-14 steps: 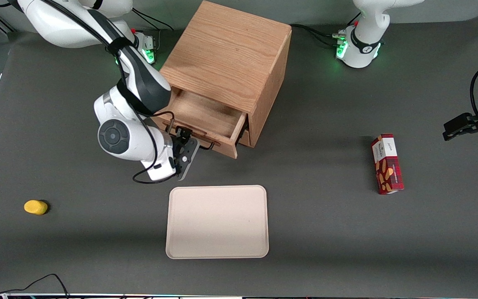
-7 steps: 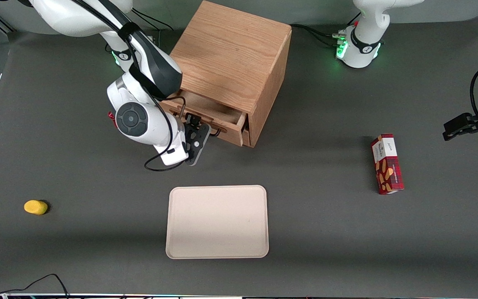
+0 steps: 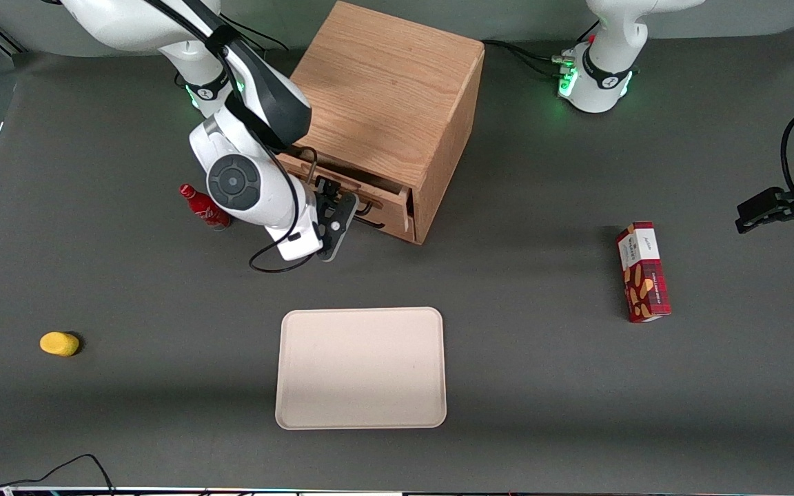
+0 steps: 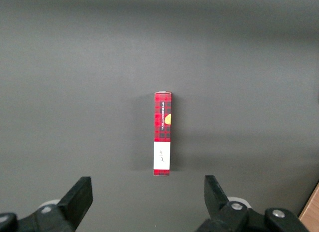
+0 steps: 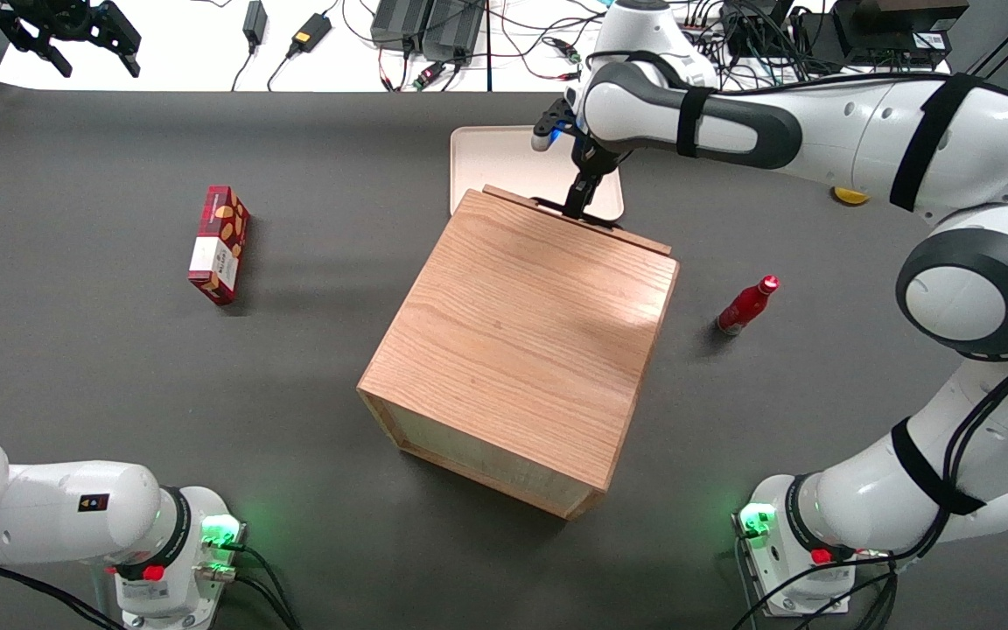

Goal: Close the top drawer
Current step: 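Press the drawer front with the right gripper until flush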

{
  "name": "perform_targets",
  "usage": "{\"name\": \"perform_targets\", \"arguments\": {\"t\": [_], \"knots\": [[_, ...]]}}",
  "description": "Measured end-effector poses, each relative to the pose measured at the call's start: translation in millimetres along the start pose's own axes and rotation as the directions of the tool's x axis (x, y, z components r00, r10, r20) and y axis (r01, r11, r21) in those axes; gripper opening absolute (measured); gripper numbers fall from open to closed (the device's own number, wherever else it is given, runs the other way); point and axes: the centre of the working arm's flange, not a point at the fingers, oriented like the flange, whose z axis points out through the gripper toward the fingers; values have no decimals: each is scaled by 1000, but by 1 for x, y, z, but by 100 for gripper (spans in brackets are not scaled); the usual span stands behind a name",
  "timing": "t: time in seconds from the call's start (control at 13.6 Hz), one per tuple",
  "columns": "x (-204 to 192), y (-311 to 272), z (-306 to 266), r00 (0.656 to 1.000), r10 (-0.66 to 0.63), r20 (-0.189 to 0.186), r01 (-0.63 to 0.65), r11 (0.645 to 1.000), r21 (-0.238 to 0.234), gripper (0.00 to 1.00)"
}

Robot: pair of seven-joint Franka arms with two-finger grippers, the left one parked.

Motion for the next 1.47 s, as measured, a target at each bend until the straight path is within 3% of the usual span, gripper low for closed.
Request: {"name": "perform_targets", "arguments": {"t": [1.47], "knots": [[1,-19,0,1000,-14,2,14,1000,-10,100]]}}
